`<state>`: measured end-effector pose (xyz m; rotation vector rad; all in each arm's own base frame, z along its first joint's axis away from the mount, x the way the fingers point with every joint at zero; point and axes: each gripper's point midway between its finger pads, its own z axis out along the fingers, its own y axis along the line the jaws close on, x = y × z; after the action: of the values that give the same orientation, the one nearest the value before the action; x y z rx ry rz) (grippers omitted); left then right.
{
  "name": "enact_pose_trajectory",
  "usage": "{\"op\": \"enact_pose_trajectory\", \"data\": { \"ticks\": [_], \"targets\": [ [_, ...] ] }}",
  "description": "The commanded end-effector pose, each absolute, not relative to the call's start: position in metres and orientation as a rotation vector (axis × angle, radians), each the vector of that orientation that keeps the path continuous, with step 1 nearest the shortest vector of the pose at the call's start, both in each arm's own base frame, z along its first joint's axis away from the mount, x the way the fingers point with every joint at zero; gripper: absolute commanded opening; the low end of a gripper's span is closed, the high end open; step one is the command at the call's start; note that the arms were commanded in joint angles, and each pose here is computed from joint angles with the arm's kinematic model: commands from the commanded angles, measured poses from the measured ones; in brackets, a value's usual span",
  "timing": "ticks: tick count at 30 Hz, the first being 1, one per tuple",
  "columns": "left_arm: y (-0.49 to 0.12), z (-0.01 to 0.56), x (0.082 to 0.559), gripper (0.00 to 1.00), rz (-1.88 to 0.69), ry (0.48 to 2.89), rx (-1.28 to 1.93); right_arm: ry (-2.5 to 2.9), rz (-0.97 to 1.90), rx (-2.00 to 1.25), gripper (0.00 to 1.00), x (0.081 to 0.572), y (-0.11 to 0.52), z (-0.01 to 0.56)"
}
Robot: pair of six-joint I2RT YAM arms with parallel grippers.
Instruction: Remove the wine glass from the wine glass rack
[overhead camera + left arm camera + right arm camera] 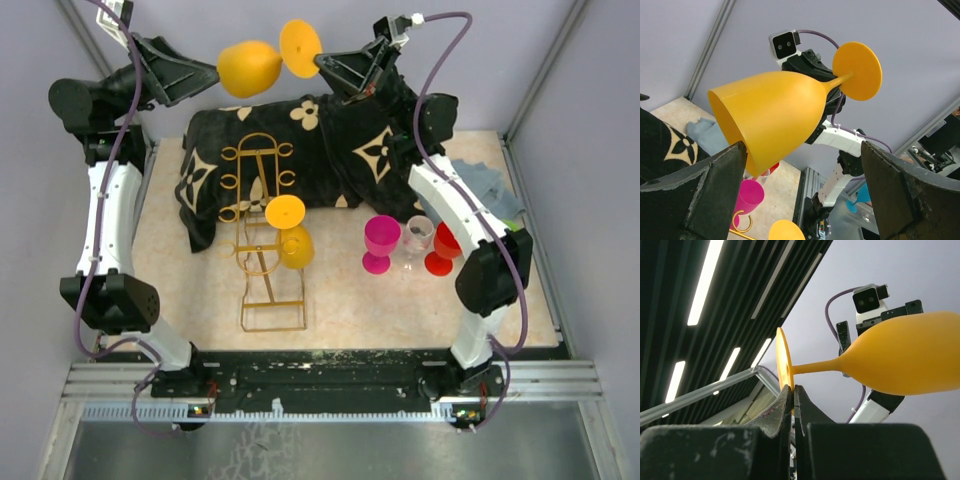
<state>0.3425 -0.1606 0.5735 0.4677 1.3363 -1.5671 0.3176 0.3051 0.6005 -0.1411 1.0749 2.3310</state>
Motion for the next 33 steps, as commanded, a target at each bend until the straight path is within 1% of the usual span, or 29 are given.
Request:
{"op": "enact_pose_trajectory", "data": {
  "ticks": [1,3,5,7,9,11,15,16,17,19,20,22,24,27,28,30,33],
  "targets": [
    [-0.166,0.582,0.328,1.0,-1.546,1.301,0.532,0.944,2.341,-0.232,0.0,0.292,0.298,0.626],
    [-0.168,0.583,0.326,1.0,-1.552,1.297,0.538,0.944,2.35,-0.231,0.0,0.294,0.3,0.622],
    [-0.172,0.586,0.322,0.97,-1.559,1.29,0.549,0.936,2.367,-0.224,0.0,0.298,0.303,0.617],
    [-0.174,0.59,0.315,0.9,-1.561,1.275,0.57,0.915,2.389,-0.218,0.0,0.301,0.304,0.614],
    [-0.175,0.595,0.307,0.74,-1.558,1.26,0.585,0.876,2.411,-0.218,0.0,0.302,0.301,0.612],
    [-0.176,0.599,0.299,0.52,-1.555,1.249,0.592,0.838,2.435,-0.226,0.0,0.301,0.299,0.61],
    [-0.176,0.602,0.29,0.14,-1.548,1.241,0.59,0.8,2.455,-0.231,0.0,0.302,0.296,0.605],
    [-0.176,0.601,0.288,0.02,-1.546,1.24,0.589,0.781,2.454,-0.25,0.0,0.298,0.295,0.604],
    [-0.176,0.601,0.287,0.0,-1.542,1.238,0.59,0.768,2.455,-0.257,0.0,0.297,0.293,0.602],
    [-0.176,0.602,0.285,0.0,-1.537,1.235,0.594,0.734,2.468,-0.263,0.0,0.295,0.289,0.598],
    [-0.175,0.603,0.283,0.0,-1.531,1.229,0.599,0.715,2.479,-0.258,0.03,0.295,0.287,0.595],
    [-0.175,0.608,0.278,0.0,-1.509,1.208,0.621,0.673,2.491,-0.261,0.13,0.292,0.28,0.591],
    [-0.175,0.614,0.272,0.0,-1.475,1.179,0.653,0.646,2.488,-0.268,0.26,0.288,0.274,0.588],
    [-0.175,0.624,0.265,0.0,-1.413,1.136,0.689,0.633,2.466,-0.295,0.48,0.279,0.265,0.587],
    [-0.175,0.626,0.261,0.0,-1.392,1.121,0.709,0.643,2.452,-0.302,0.53,0.277,0.263,0.587],
    [-0.175,0.628,0.259,0.0,-1.334,1.103,0.742,0.678,2.412,-0.302,0.63,0.275,0.258,0.585],
    [-0.17,0.619,0.274,0.0,-1.239,1.177,0.724,0.824,2.257,-0.278,0.72,0.282,0.253,0.577]
  ]
}}
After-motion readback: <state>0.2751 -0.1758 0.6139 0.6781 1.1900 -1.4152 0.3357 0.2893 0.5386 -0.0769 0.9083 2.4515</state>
